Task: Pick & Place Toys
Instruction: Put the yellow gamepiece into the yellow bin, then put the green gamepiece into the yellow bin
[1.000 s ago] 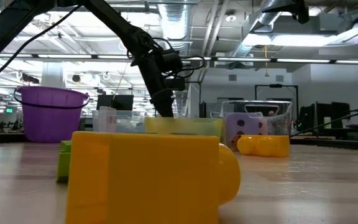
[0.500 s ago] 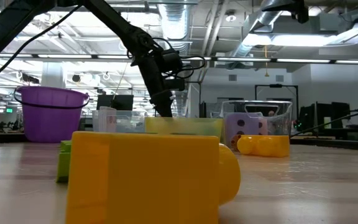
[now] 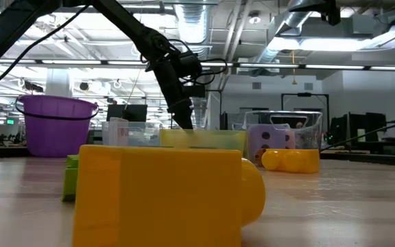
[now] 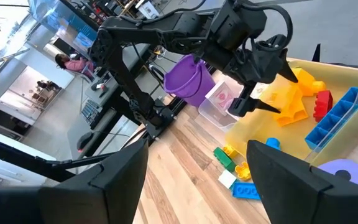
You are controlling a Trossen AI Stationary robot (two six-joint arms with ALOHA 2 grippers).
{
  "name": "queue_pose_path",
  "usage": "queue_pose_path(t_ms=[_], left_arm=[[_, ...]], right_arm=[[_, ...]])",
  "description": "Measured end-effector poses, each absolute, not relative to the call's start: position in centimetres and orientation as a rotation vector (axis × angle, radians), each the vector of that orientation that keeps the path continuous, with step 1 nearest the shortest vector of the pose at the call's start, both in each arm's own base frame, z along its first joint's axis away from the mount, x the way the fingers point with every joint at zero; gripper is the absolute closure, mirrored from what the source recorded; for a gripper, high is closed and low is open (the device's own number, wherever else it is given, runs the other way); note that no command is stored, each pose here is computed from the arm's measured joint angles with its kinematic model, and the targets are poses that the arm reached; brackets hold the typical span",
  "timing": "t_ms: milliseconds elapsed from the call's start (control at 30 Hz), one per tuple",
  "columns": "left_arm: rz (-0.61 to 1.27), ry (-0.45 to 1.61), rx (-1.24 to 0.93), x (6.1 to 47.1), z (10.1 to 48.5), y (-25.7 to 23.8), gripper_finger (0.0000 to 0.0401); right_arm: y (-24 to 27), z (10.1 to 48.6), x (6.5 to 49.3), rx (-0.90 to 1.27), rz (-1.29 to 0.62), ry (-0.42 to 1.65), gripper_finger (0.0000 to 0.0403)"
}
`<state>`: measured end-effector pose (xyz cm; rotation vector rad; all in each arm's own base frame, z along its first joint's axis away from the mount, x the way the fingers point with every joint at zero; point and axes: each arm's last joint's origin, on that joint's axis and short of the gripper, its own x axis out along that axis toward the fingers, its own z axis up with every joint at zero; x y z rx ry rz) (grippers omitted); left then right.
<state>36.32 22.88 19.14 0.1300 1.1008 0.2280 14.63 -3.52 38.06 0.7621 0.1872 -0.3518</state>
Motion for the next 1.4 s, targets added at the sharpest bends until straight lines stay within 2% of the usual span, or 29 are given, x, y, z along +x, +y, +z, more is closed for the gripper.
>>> queue_pose_path(t_ms=[433, 867, 1033, 1400], left_arm=[[0.268, 0.962, 0.190, 35.0, 25.2, 21.6, 0.0041], [0.228, 0.756, 0.299, 34.0, 32.8, 15.5, 0.0041], [0.222, 0.733, 0.256, 33.8, 33.8, 13.8, 0.0041], [0.062, 0.916, 0.233, 33.6, 32.4, 8.8, 0.0041]], right_arm=[[-3.5, 38.1, 14.6, 0.762, -0.352, 0.187, 0.0137], [-3.5, 38.1, 14.7, 0.758, -0.327, 0.197, 0.0137], [-3.4, 38.1, 14.7, 0.758, -0.324, 0.198, 0.0137], [-3.4, 38.1, 14.7, 0.758, -0.319, 0.201, 0.0137]])
